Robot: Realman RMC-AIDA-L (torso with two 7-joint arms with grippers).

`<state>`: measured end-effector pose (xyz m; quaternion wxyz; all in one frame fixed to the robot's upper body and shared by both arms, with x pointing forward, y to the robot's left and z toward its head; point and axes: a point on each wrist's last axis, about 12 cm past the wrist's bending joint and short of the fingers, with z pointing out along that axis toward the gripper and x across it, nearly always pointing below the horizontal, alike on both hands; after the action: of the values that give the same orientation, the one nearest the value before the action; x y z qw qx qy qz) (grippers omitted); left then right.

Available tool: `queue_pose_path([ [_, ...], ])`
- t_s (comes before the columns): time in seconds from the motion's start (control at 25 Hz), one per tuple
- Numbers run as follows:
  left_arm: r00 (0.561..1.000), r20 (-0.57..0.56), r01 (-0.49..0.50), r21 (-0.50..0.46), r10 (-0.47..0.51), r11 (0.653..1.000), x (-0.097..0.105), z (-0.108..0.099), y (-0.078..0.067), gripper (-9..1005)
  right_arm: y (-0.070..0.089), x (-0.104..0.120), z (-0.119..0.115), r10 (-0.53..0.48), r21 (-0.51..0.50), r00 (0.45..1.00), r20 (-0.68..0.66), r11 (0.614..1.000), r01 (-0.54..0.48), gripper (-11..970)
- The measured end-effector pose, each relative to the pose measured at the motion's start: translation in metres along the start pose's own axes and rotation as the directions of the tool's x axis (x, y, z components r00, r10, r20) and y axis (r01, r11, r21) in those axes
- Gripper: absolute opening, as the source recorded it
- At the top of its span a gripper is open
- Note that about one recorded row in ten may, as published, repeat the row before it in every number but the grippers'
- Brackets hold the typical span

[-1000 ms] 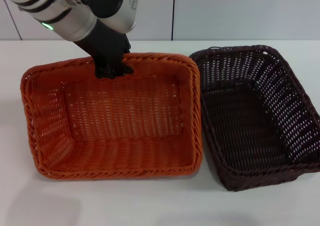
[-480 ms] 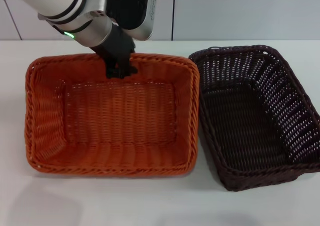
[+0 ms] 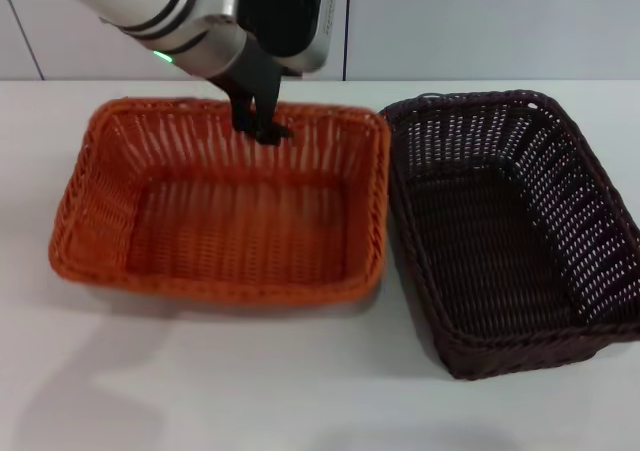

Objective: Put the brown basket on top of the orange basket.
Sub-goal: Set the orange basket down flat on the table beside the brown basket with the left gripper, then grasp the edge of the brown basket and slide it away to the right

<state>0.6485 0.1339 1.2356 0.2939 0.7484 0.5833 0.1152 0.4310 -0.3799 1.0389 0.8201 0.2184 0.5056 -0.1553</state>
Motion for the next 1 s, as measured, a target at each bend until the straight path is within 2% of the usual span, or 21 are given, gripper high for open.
queue_pose_path([
  [0.08,1.0,0.005,0.003,-0.044,-0.003,0.999,0.001,-0.004,0.003,598,0.0,0.0,0.0,0.0,0.0,1.0,0.0,1.0,0.0,735],
  [0.2,0.999,0.026,0.035,-0.174,-0.031,0.984,0.004,-0.016,0.012,670,-0.002,0.0,-0.001,-0.003,0.005,1.0,0.0,1.0,0.003,735],
  [0.28,0.995,0.068,0.098,-0.336,-0.08,0.937,0.008,-0.027,0.02,718,-0.002,0.0,-0.001,-0.003,0.007,1.0,0.0,1.0,0.003,735],
  [0.32,0.989,0.103,0.143,-0.424,-0.109,0.894,0.011,-0.031,0.022,742,-0.002,0.0,-0.001,-0.004,0.008,1.0,0.0,1.0,0.004,735],
  [0.4,0.973,0.18,0.225,-0.578,-0.146,0.784,0.017,-0.037,0.02,746,-0.002,0.0,-0.002,-0.003,0.008,1.0,-0.001,1.0,0.003,735],
  [0.48,0.944,0.283,0.326,-0.705,-0.171,0.63,0.028,-0.037,0.006,749,-0.001,0.0,-0.001,0.0,0.003,1.0,-0.002,1.0,0.0,735],
  [0.52,0.928,0.327,0.369,-0.736,-0.178,0.568,0.033,-0.037,0.0,751,0.0,0.0,-0.001,0.001,0.002,1.0,-0.001,1.0,-0.001,735],
  [0.6,0.847,0.497,0.53,-0.771,-0.188,0.354,0.047,-0.043,-0.017,751,0.001,0.0,0.0,0.003,-0.002,1.0,0.003,1.0,-0.003,735],
  [0.64,0.811,0.556,0.584,-0.763,-0.181,0.277,0.052,-0.047,-0.023,751,0.001,0.0,0.001,0.003,-0.004,1.0,0.006,1.0,-0.002,735],
  [0.68,0.731,0.664,0.681,-0.72,-0.155,0.129,0.062,-0.057,-0.036,751,0.001,-0.001,0.001,0.002,-0.005,1.0,0.009,1.0,-0.002,735],
  [0.72,0.665,0.734,0.743,-0.668,-0.134,0.029,0.072,-0.061,-0.051,751,0.002,-0.001,0.002,0.002,-0.007,1.0,0.012,1.0,-0.002,735],
  [0.76,0.622,0.774,0.778,-0.628,-0.117,-0.027,0.079,-0.064,-0.061,752,0.002,-0.001,0.002,0.002,-0.009,1.0,0.014,1.0,-0.002,735],
  [0.8,0.561,0.823,0.817,-0.568,-0.092,-0.099,0.088,-0.067,-0.077,752,0.002,-0.001,0.003,0.002,-0.01,1.0,0.016,1.0,-0.002,735],
  [0.84,0.515,0.853,0.843,-0.521,-0.081,-0.135,0.095,-0.068,-0.087,752,0.003,-0.001,0.004,0.003,-0.012,1.0,0.017,1.0,-0.003,735],
  [0.88,0.449,0.89,0.871,-0.455,-0.073,-0.184,0.107,-0.068,-0.103,752,0.004,-0.001,0.005,0.004,-0.014,1.0,0.017,1.0,-0.004,735],
  [0.92,0.38,0.921,0.893,-0.389,-0.084,-0.226,0.12,-0.065,-0.12,752,0.004,-0.001,0.006,0.005,-0.015,1.0,0.017,1.0,-0.004,735],
  [0.96,0.365,0.927,0.896,-0.376,-0.088,-0.237,0.124,-0.064,-0.125,752,0.005,-0.001,0.007,0.006,-0.018,1.0,0.019,1.0,-0.005,735],
  [1.0,0.33,0.938,0.899,-0.346,-0.104,-0.27,0.135,-0.059,-0.138,752,0.006,-0.001,0.008,0.007,-0.021,1.0,0.021,1.0,-0.006,735],
])
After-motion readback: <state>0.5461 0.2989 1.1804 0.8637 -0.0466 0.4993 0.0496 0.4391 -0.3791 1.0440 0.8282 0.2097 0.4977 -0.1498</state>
